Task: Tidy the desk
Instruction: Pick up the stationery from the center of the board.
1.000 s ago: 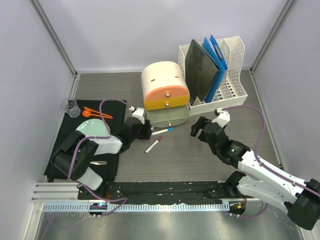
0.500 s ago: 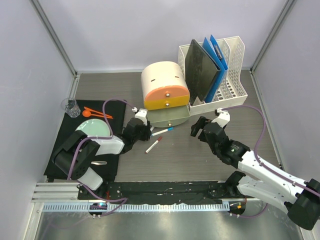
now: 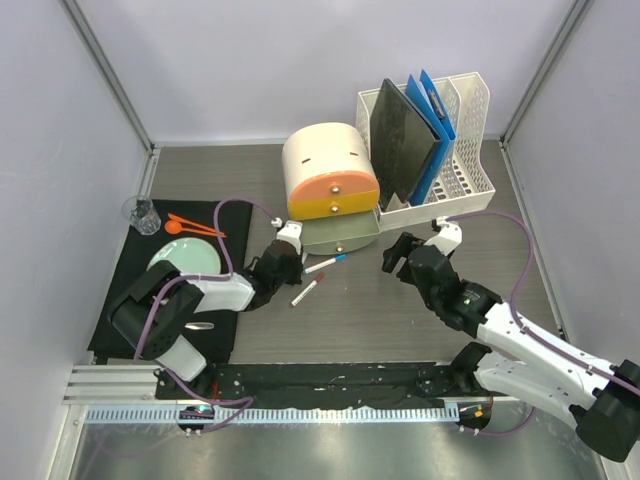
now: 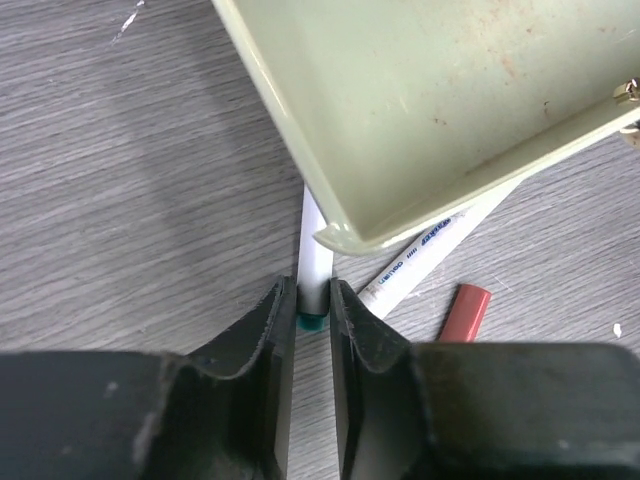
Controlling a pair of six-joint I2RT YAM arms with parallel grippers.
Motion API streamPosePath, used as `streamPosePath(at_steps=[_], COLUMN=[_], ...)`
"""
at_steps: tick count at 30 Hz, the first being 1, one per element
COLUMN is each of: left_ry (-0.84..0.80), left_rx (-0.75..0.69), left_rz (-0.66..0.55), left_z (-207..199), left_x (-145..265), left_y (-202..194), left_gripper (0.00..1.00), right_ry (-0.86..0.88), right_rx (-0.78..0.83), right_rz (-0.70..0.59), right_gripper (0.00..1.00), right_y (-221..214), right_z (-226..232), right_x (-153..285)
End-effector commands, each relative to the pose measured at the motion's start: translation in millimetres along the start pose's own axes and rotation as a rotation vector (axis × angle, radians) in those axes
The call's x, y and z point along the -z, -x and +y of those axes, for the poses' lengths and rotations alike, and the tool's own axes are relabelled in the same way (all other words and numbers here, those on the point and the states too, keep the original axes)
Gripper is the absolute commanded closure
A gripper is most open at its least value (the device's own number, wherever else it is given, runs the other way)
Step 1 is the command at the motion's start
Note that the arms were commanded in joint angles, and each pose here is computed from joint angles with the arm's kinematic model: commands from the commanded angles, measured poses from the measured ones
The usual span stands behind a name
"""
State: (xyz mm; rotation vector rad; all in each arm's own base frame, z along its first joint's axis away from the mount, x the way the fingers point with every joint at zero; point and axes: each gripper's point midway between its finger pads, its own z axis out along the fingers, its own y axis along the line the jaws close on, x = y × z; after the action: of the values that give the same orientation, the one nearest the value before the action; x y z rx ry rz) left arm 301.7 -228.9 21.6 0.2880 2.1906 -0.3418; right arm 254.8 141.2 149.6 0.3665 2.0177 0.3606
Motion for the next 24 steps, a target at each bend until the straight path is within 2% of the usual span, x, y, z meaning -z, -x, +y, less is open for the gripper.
streamPosePath(at_steps=[1, 4, 7, 8, 14, 24], left_ry=[0.057, 0.088, 0.098, 0.109, 0.180, 0.242], left_rx=[-0.029, -0.010, 0.015, 0.033, 0.090, 0.130], left_rz=[0.180, 0.199, 0.210, 0.209, 0.253, 0.206], left_z=[12, 17, 15, 14, 22, 32], left_x=[11, 15, 21, 23, 43, 84], left_y=[-54, -59, -60, -56, -63, -32], left_gripper=[0.80, 0.90, 0.93, 0.99, 1.00, 1.00], right_ry=[-0.004, -0.002, -0.004, 0.000, 0.003, 0.008], right_rx=[-0.034, -0.037, -0.039, -0.039, -0.043, -0.045], right_rz=[-0.046, -0.048, -0.049, -0.048, -0.049, -0.052], right_gripper=[0.18, 0.19, 0.18, 0.19, 0.19, 0.19], right_y=[12, 12, 12, 12, 14, 15], right_z=[0, -1, -1, 0, 1, 1], right_x=[4, 5, 5, 5, 6, 7])
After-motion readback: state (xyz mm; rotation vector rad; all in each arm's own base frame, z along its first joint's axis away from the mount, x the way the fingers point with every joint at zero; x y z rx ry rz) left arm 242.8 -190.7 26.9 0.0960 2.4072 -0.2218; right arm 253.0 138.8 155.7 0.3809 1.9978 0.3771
